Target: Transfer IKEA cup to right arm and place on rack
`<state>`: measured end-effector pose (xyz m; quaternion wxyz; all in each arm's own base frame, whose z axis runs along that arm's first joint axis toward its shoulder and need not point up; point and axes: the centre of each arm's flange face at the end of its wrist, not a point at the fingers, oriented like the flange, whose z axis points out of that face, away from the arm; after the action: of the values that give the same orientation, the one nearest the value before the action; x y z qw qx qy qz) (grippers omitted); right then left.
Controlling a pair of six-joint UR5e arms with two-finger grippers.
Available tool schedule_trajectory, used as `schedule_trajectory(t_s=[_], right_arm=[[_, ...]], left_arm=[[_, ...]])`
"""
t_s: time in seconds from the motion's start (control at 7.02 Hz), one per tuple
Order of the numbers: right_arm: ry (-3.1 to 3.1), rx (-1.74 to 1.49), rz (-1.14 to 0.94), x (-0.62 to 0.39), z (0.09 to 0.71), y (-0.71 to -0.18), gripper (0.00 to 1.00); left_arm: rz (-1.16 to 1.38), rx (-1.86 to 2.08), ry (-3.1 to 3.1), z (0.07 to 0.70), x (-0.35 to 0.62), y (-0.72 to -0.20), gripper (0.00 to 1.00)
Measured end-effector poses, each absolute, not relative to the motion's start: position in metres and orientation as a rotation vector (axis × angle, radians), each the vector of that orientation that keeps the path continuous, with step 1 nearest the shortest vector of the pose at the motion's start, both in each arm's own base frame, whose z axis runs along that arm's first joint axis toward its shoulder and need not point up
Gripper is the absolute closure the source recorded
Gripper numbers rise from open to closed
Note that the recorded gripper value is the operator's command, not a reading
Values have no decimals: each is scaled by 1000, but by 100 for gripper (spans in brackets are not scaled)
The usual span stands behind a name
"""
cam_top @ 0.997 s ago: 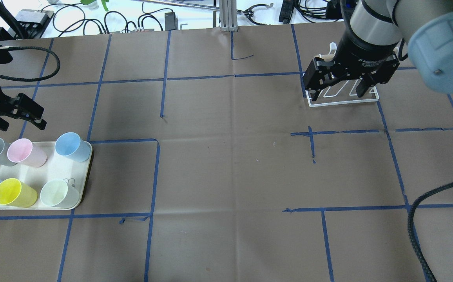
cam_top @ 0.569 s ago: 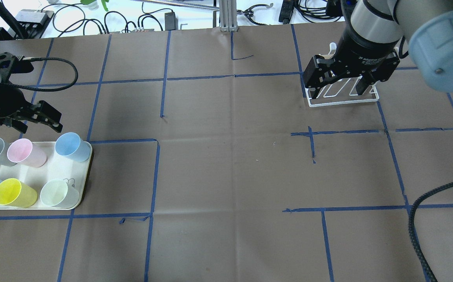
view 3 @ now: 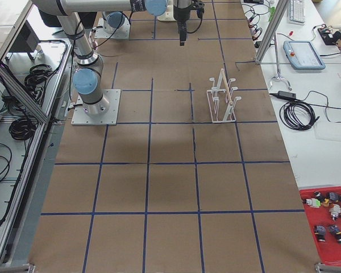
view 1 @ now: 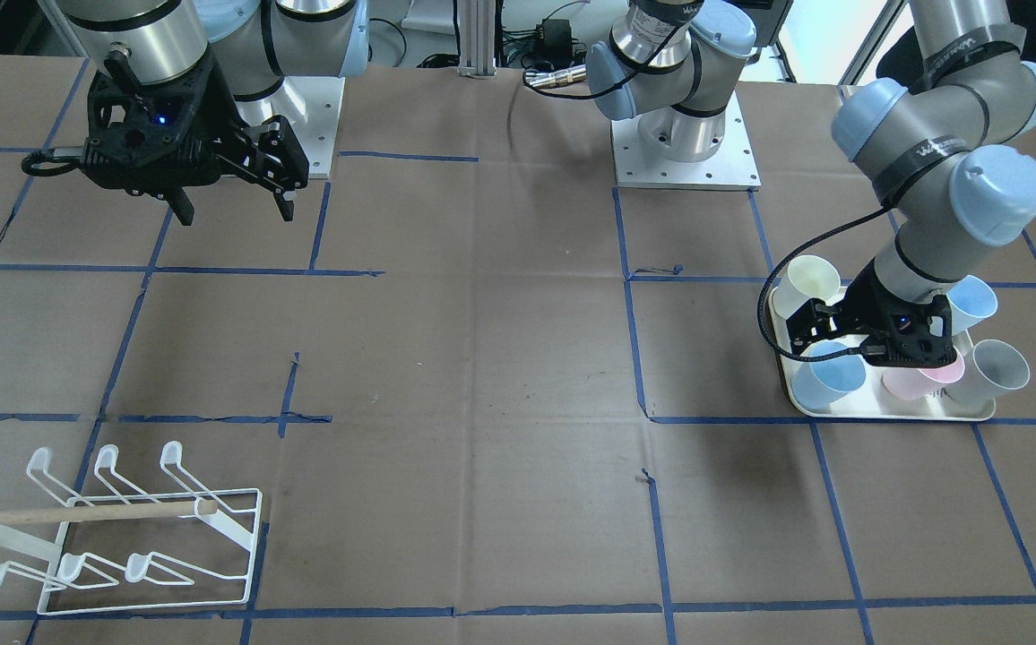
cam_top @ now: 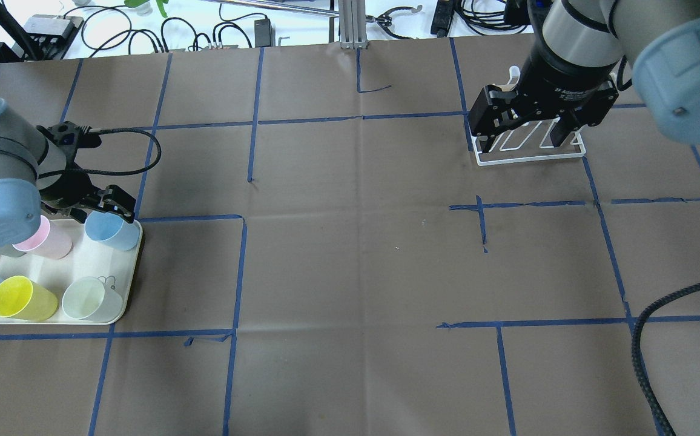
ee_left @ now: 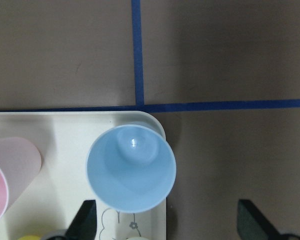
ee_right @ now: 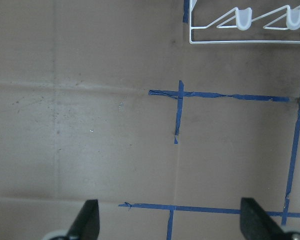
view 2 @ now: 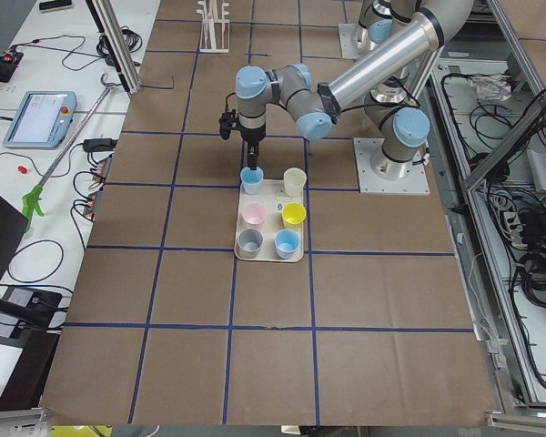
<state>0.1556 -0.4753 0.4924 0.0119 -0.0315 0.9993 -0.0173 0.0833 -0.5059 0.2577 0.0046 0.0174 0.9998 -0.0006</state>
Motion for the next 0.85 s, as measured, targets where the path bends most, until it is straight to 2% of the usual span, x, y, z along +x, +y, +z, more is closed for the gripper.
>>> schedule_trajectory(t_s=[0.43,0.57,0.71,0.85], right_arm=[[3116,-98,-45,156,490,-475,0],[3116,-98,-42,156,489,-475,0],[3116,-98,-39,156,488,-475,0],[3116,-98,-39,156,488,-475,0]], left_arm=[[14,64,3136,228,80,-505,1],[17,65,3136,227,80,-505,14],[20,68,3135,226,80,-505,61],[27,72,3133,226,80,-505,95]])
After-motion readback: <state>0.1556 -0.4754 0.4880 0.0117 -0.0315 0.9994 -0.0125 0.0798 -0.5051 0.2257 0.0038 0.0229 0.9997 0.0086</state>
